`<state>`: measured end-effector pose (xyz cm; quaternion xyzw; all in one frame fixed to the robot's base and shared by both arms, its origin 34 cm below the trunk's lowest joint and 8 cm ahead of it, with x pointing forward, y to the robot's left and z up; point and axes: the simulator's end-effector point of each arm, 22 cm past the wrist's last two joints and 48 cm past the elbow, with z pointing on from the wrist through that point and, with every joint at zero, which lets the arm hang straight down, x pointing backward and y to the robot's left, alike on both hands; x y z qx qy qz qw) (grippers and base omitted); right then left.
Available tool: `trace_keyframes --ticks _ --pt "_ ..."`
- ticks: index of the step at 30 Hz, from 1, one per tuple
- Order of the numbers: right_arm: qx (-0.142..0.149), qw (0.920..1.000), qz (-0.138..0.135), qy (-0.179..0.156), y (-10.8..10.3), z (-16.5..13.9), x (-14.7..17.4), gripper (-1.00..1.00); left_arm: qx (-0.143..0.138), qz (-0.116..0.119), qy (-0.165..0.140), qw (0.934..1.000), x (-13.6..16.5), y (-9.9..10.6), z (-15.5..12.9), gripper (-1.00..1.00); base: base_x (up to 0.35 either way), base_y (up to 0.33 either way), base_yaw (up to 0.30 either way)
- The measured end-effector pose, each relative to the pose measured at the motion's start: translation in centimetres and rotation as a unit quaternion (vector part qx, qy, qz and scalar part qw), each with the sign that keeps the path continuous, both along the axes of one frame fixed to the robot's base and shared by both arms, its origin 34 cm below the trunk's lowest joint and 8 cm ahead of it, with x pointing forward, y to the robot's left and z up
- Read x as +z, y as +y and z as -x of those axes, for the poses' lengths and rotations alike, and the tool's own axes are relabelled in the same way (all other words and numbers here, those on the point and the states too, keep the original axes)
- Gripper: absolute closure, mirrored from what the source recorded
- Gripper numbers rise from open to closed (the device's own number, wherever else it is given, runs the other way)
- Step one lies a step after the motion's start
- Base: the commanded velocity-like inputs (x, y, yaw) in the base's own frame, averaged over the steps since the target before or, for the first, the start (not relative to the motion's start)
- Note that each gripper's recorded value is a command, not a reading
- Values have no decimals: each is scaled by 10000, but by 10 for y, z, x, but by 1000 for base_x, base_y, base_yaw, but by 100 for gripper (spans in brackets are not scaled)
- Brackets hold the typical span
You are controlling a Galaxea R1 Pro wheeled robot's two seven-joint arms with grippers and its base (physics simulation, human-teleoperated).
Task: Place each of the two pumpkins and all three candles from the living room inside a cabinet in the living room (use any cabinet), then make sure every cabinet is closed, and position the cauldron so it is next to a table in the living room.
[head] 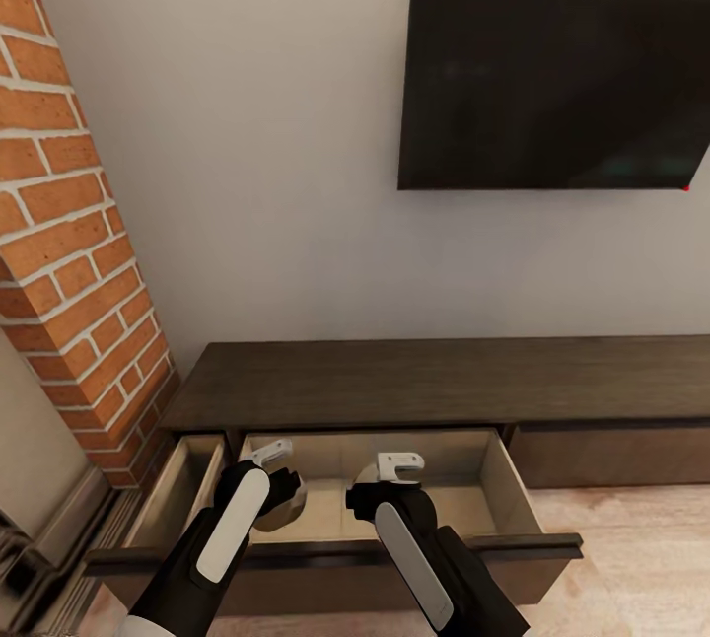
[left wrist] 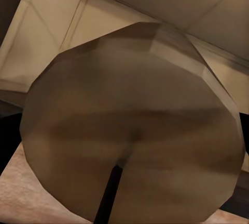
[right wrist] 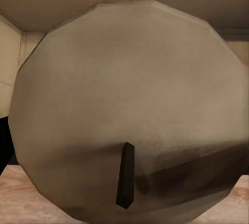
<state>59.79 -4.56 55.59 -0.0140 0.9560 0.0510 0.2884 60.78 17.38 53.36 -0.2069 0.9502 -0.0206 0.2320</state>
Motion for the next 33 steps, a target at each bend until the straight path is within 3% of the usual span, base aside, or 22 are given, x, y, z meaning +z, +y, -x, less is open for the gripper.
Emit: trace_keyframes --ticks 20,33 --pt "-2 10000 5 1 0 2 -11 100 1 15 -31 10000 -8 -1 1 100 3 0 0" --pt "1 10000 10 4 -1 2 -11 100 -7 29 -33 10000 -8 -1 1 100 139 0 0"
